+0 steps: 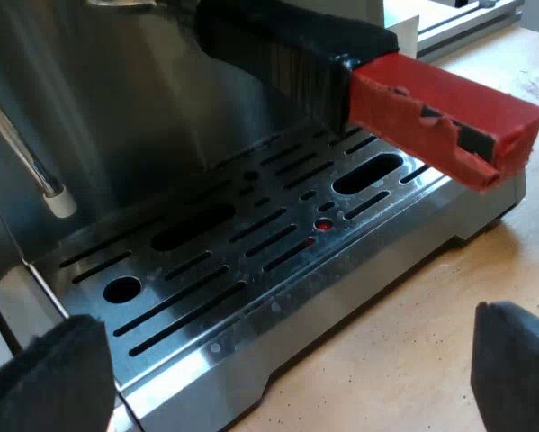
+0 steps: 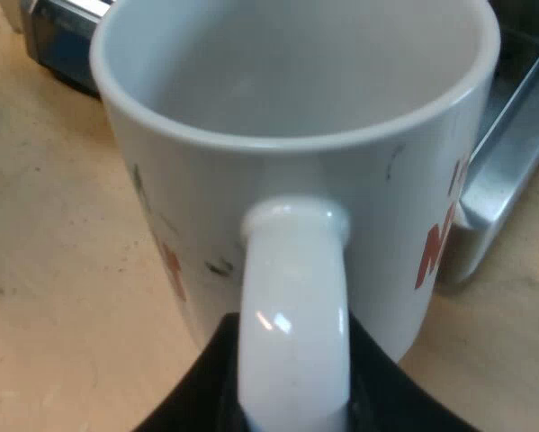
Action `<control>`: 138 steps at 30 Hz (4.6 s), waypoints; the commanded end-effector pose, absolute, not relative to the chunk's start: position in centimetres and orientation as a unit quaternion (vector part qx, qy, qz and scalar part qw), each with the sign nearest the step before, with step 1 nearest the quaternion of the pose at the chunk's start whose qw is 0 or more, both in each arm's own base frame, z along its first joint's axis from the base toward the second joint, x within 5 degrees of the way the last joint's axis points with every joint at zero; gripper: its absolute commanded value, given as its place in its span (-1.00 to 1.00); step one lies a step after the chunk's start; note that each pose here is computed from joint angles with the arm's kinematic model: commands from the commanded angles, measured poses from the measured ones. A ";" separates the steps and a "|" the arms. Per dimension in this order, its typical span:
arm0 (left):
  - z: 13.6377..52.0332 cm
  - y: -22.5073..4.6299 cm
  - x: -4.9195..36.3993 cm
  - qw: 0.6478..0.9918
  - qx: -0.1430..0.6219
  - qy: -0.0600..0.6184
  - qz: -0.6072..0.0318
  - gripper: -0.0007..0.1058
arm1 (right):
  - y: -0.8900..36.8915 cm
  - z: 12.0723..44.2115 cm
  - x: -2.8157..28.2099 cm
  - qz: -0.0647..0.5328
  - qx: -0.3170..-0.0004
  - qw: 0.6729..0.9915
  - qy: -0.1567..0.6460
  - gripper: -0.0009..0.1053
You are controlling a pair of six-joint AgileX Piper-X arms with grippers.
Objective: Place mug into machine
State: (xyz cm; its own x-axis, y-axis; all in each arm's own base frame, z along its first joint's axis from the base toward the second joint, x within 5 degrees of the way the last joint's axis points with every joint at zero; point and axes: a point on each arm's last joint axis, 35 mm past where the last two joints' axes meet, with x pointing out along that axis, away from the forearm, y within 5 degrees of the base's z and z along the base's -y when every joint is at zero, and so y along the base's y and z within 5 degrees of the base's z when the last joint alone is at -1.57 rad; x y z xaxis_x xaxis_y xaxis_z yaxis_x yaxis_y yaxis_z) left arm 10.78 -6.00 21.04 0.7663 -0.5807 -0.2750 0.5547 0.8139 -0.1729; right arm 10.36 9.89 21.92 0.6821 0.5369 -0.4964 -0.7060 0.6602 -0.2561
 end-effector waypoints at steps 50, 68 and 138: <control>21.2 -6.2 10.7 0.933 -0.046 0.156 -0.322 0.54 | 25.8 18.6 21.9 0.259 -0.172 0.941 0.134 -0.04; 21.2 -6.2 10.7 0.933 -0.046 0.156 -0.321 0.54 | 24.5 17.8 18.1 0.224 -0.180 0.944 0.159 -0.05; 29.8 -3.3 5.0 0.941 -0.057 0.062 -0.328 0.54 | 23.1 26.7 10.3 0.231 -0.163 0.958 0.040 -0.98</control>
State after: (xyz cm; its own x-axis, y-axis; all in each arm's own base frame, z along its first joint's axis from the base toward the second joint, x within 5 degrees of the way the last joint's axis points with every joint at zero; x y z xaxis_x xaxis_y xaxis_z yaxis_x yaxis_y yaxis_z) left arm 5.30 -3.44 29.64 0.7810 -0.6207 -0.0681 0.6084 0.7810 -0.1413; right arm 10.29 23.09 26.22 0.8805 0.4447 -0.1641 -0.4739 0.8332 -0.2850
